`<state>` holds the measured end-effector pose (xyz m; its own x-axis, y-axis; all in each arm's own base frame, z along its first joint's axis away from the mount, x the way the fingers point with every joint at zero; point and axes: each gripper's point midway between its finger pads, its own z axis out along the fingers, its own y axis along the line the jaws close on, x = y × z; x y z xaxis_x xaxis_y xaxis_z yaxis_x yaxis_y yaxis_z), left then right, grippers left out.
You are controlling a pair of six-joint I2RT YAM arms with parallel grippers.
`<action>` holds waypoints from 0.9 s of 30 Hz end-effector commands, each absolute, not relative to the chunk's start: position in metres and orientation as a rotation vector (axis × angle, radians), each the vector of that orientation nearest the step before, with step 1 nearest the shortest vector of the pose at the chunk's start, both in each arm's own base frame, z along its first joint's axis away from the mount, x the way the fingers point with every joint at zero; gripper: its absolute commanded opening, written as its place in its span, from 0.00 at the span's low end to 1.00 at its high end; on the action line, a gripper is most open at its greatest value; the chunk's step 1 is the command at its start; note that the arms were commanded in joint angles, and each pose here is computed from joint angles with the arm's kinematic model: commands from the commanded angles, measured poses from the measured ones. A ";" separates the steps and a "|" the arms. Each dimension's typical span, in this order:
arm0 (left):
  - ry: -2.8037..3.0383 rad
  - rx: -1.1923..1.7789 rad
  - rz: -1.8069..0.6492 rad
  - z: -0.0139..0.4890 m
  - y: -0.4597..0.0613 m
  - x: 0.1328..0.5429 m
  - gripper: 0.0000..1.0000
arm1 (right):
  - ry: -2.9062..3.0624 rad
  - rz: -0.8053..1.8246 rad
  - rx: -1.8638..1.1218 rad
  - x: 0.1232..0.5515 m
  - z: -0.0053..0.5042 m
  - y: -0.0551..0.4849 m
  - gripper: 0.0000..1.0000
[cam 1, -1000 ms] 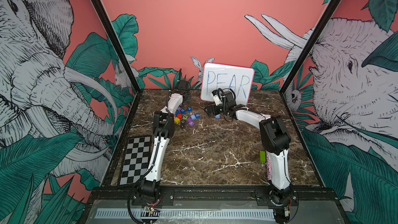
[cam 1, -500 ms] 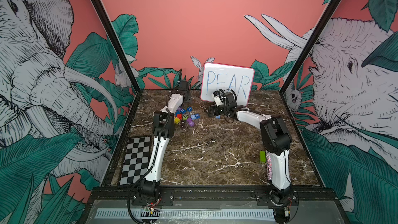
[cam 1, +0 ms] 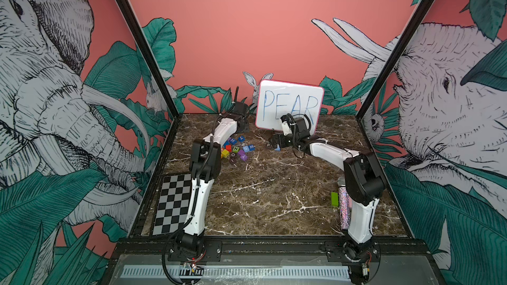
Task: Spell the uppercase word “pear” with letter blocks
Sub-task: Pick up the letter block from the center of the board, then place the letter block at the center of the board.
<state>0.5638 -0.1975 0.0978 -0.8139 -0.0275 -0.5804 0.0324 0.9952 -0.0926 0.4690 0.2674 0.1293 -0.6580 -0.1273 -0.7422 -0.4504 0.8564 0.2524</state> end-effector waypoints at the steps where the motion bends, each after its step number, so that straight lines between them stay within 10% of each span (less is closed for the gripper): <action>1: 2.461 0.011 -0.179 0.139 -0.228 0.538 0.28 | 2.311 0.492 -0.328 0.453 0.119 0.242 0.99; 15: 2.482 0.210 -0.377 0.118 -0.387 0.460 0.27 | 2.457 0.381 -0.025 0.390 0.066 0.157 0.99; 27: 2.503 0.237 -0.363 0.087 -0.421 0.458 0.27 | 2.440 0.382 0.079 0.375 0.069 0.133 0.99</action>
<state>0.4494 -0.4202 0.0689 -0.8201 0.1372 -0.5555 0.2825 0.9413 -0.1847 0.3670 0.1355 0.0568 -0.8131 0.1072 -0.5722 -0.0611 0.9617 0.2670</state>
